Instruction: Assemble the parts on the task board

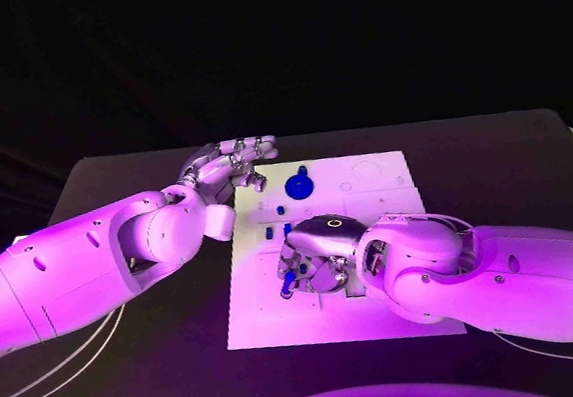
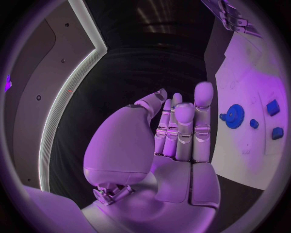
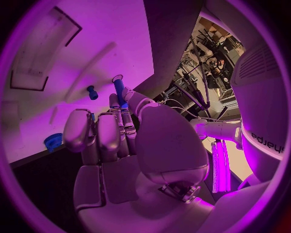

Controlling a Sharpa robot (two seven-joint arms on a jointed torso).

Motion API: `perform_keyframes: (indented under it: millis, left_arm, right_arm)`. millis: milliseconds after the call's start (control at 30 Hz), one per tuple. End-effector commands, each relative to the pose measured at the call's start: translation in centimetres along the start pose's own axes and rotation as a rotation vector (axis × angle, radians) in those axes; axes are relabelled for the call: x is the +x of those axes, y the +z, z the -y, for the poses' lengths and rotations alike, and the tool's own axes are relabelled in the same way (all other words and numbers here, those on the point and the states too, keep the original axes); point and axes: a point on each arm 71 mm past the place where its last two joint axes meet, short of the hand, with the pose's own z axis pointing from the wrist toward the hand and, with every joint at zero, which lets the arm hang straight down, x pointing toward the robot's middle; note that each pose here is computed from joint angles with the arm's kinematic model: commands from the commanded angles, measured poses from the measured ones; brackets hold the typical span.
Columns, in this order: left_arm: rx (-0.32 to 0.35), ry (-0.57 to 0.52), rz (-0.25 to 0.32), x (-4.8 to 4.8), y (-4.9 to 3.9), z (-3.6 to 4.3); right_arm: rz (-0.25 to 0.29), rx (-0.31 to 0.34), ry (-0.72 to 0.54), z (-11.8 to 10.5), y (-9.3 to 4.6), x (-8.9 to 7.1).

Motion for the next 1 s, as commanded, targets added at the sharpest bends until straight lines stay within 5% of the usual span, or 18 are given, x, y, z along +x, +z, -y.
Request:
perform_keyframes:
  millis: [33, 1000]
  left_arm:
    - [0.011, -0.003, -0.025, 0.31, 0.04, 0.08]
    - [0.006, -0.003, -0.025, 0.27, -0.01, 0.07]
  right_arm:
    - [-0.032, -0.014, -0.041, -0.1, 0.1, 0.4]
    - [-0.067, -0.015, -0.112, -0.5, 0.8, 1.7]
